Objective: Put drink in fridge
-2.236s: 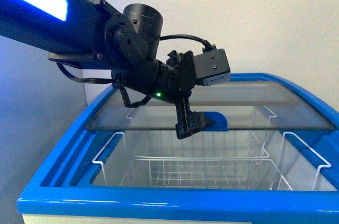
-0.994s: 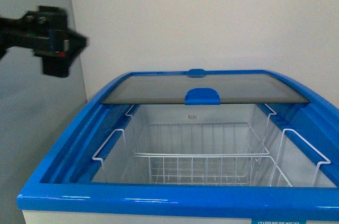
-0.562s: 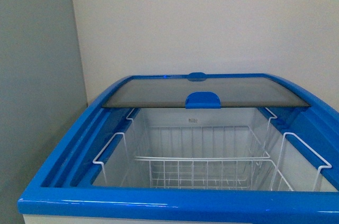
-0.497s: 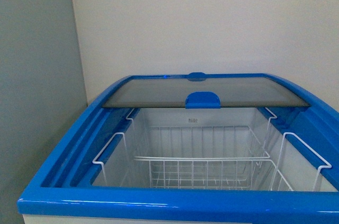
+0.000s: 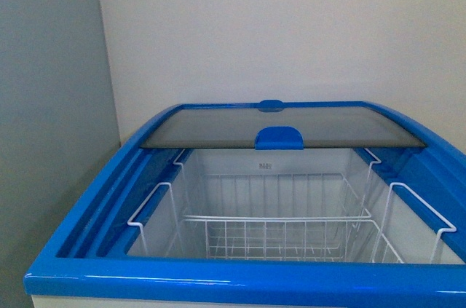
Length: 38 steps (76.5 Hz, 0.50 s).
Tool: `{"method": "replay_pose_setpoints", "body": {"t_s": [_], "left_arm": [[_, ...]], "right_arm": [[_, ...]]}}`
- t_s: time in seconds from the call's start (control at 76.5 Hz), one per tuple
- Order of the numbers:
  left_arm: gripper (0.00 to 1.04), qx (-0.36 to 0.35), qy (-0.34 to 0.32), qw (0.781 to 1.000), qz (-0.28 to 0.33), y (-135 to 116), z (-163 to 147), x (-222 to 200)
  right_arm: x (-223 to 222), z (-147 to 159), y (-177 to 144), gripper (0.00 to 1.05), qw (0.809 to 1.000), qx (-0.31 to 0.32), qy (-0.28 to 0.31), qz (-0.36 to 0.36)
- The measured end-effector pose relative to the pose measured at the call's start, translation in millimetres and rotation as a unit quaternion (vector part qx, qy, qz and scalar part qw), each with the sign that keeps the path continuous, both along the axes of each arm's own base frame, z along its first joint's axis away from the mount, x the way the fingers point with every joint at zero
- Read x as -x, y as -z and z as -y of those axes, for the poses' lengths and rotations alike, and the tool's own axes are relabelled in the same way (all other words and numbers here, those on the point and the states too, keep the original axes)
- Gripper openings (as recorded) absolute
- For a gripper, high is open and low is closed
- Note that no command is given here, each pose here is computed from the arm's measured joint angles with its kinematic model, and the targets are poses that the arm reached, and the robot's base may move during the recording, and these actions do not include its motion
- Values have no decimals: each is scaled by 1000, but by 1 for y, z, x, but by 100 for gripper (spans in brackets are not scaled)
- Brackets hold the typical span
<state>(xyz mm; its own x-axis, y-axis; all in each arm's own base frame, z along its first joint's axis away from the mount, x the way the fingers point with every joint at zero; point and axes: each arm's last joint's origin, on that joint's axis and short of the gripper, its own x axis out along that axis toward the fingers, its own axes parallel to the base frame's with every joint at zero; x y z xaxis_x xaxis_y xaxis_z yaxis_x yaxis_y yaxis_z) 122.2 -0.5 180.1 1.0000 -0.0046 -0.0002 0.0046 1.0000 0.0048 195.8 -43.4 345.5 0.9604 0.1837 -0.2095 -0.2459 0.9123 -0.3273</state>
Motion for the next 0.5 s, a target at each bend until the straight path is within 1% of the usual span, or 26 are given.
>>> {"method": "replay_pose_setpoints", "body": {"t_s": [0.026, 0.039, 0.092, 0.105, 0.157, 0.17, 0.209, 0.235, 0.288, 0.301, 0.34, 0.353, 0.379, 0.432, 0.471, 0.484, 0.497], "left_arm": [[3, 0, 0, 1000, 0, 1, 0, 1], [3, 0, 0, 1000, 0, 1, 0, 1], [3, 0, 0, 1000, 0, 2, 0, 2], [3, 0, 0, 1000, 0, 2, 0, 3], [3, 0, 0, 1000, 1, 3, 0, 4], [3, 0, 0, 1000, 1, 3, 0, 4], [3, 0, 0, 1000, 6, 4, 0, 5], [3, 0, 0, 1000, 7, 8, 0, 6], [3, 1, 0, 1000, 3, 10, 0, 6], [3, 1, -2, 1000, 5, 9, 0, 7], [3, 1, 0, 1000, 5, 9, 0, 7], [3, 1, 0, 1000, 6, 9, 0, 8], [3, 1, 0, 1000, 7, 9, 0, 8], [3, 1, 0, 1000, 8, 9, 0, 9], [3, 1, 0, 1000, 8, 9, 0, 10], [3, 1, 0, 1000, 7, 9, 0, 10], [3, 1, 0, 1000, 8, 9, 0, 10]], "right_arm": [[-7, 0, 2, 37, 1000, 17, -11, -1], [-13, 0, 4, 37, 999, 38, -22, -2], [-25, -2, 9, 37, 997, 70, -43, -9], [-31, -3, 12, 37, 994, 95, -57, -10], [-40, -6, 18, 37, 988, 129, -80, -14], [-45, -7, 21, 37, 983, 155, -96, -12], [-52, -10, 25, 37, 976, 181, -116, -7], [-59, -13, 29, 37, 966, 218, -141, -1], [-68, -18, 33, 37, 953, 255, -167, 4], [-72, -20, 35, 37, 944, 277, -179, 9], [-78, -23, 37, 37, 931, 307, -198, 14], [-83, -26, 38, 37, 920, 331, -211, 19], [-87, -28, 39, 37, 912, 345, -220, 20], [-98, -33, 42, 37, 887, 393, -240, 29], [-104, -36, 43, 37, 876, 411, -249, 29], [-108, -38, 45, 37, 868, 425, -255, 30], [-110, -39, 45, 37, 864, 431, -257, 30]]}}
